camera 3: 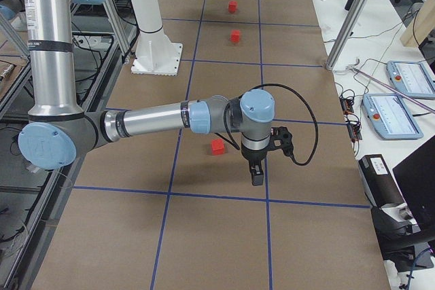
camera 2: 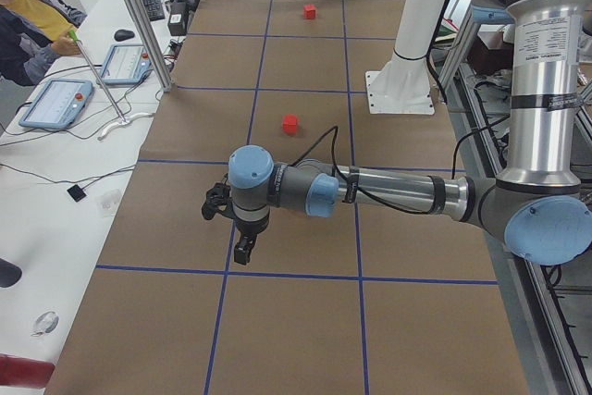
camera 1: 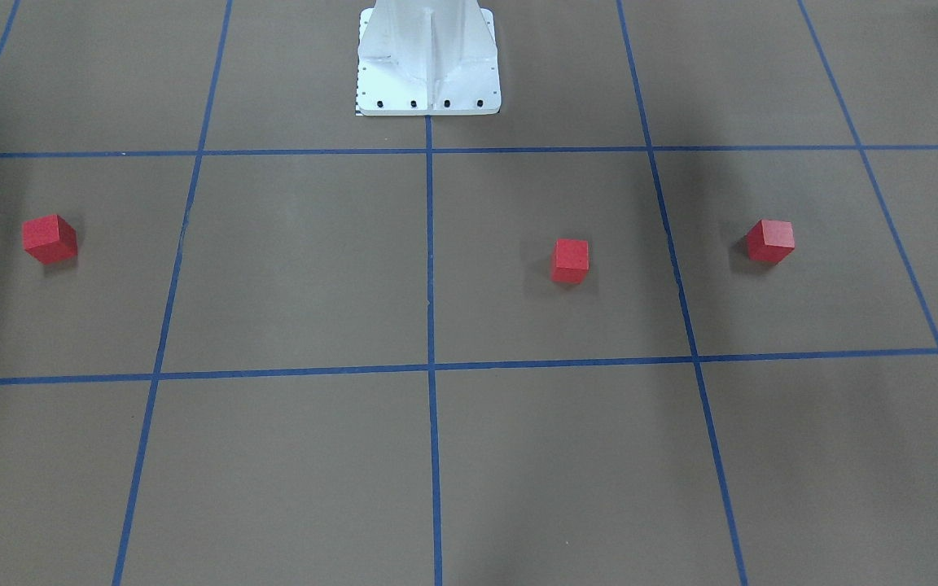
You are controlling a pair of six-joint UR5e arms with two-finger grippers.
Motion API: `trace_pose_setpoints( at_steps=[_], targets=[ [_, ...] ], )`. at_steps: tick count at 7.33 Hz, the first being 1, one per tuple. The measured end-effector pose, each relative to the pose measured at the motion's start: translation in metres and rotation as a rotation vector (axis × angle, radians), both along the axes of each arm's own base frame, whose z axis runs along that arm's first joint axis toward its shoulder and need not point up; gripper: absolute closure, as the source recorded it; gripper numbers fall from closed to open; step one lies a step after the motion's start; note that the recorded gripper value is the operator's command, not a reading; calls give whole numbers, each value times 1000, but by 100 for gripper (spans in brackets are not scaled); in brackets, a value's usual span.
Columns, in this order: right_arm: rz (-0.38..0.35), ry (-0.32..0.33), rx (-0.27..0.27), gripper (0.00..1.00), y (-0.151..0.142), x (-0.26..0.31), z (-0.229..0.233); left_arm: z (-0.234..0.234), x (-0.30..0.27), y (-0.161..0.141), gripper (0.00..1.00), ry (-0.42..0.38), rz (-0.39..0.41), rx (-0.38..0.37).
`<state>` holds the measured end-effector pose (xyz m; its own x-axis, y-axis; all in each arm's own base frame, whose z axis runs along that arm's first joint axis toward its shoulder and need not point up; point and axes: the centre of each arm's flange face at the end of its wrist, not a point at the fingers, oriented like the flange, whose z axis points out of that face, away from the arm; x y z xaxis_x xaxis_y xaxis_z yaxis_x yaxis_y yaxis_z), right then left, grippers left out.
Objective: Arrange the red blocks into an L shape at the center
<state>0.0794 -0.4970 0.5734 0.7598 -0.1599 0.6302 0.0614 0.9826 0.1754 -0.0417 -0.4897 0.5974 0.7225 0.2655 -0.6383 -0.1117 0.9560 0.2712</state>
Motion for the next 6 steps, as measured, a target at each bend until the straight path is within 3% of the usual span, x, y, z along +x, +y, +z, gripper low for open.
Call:
trace_pose_setpoints(
  at_steps=[1,3,4,6],
  targets=[
    [-4,-25,22,0,-3,-2,6,-11,1,-6,0,7,2,48],
    [-34,-88,121,1,-4,-16,17,-19,2,-12,0,19,-14,124],
    [-69,-125,162,0,-5,-37,12,-15,11,-14,0,30,-37,91],
    [-88,-181,156,1,0,-81,-14,-5,47,-16,0,35,-18,28]
  ],
)
